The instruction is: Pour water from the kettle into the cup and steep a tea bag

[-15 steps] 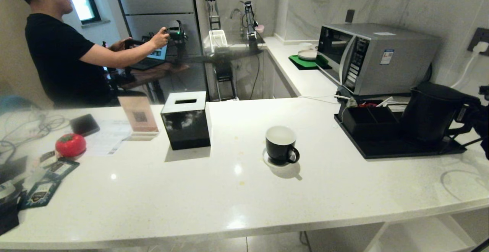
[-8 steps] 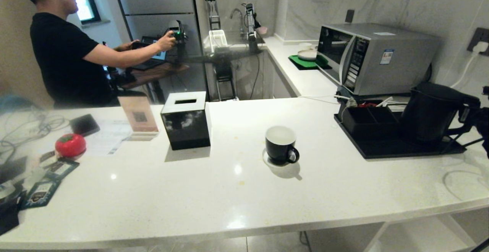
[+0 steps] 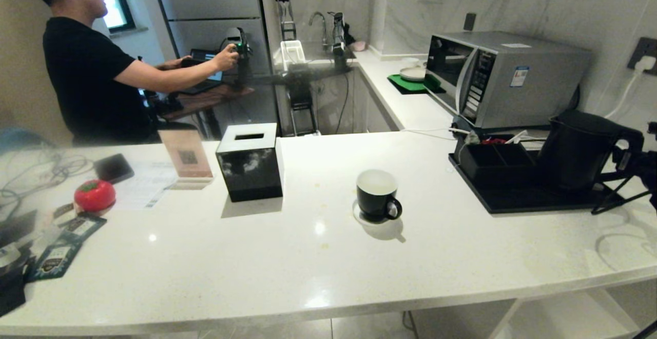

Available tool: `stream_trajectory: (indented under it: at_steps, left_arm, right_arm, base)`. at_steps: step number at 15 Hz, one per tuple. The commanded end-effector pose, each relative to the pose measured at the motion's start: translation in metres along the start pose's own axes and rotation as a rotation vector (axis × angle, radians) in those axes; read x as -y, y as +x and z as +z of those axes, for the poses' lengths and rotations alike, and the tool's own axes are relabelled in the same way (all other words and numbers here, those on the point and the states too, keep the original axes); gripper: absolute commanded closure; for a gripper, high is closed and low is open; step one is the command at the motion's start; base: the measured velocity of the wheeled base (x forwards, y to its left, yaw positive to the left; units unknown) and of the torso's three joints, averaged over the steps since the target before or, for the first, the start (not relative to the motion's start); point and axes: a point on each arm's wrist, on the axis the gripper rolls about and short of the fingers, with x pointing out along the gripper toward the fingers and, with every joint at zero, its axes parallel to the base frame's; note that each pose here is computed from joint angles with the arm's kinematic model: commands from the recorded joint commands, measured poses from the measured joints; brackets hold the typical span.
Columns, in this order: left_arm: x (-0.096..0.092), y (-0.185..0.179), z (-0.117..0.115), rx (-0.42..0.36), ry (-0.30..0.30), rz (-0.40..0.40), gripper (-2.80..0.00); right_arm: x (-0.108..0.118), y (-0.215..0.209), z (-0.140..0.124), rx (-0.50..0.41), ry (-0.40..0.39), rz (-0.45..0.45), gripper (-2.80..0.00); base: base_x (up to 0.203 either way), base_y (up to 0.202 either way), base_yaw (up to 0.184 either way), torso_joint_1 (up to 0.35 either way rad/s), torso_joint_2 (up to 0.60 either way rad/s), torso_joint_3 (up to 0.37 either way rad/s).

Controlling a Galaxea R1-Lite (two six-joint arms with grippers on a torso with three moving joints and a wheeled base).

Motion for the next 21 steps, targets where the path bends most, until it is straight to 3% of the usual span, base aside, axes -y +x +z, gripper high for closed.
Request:
stream_trajectory:
  at_steps: [1,11,21]
  left_arm:
    - [0.000,0.000,0.000,0.000,-0.001,0.001,0.00]
    - [0.000,0.000,0.000,0.000,-0.001,0.001,0.00]
    - [0.000,0.000,0.000,0.000,-0.001,0.001,0.00]
  right_arm:
    - [0.001,-0.005,0.003,0.000,-0.002,0.000,-2.80]
    - [0.004,-0.042,0.003,-0.014,0.001,0.001,-2.80]
    - [0.020,-0.116,0.001,-0.091,-0.002,-0.017,-2.80]
  base:
    - [0.000,0.000,0.000,0.000,0.00,0.000]
    - [0.000,0.000,0.000,0.000,0.00,0.000]
    - [0.000,0.000,0.000,0.000,0.00,0.000]
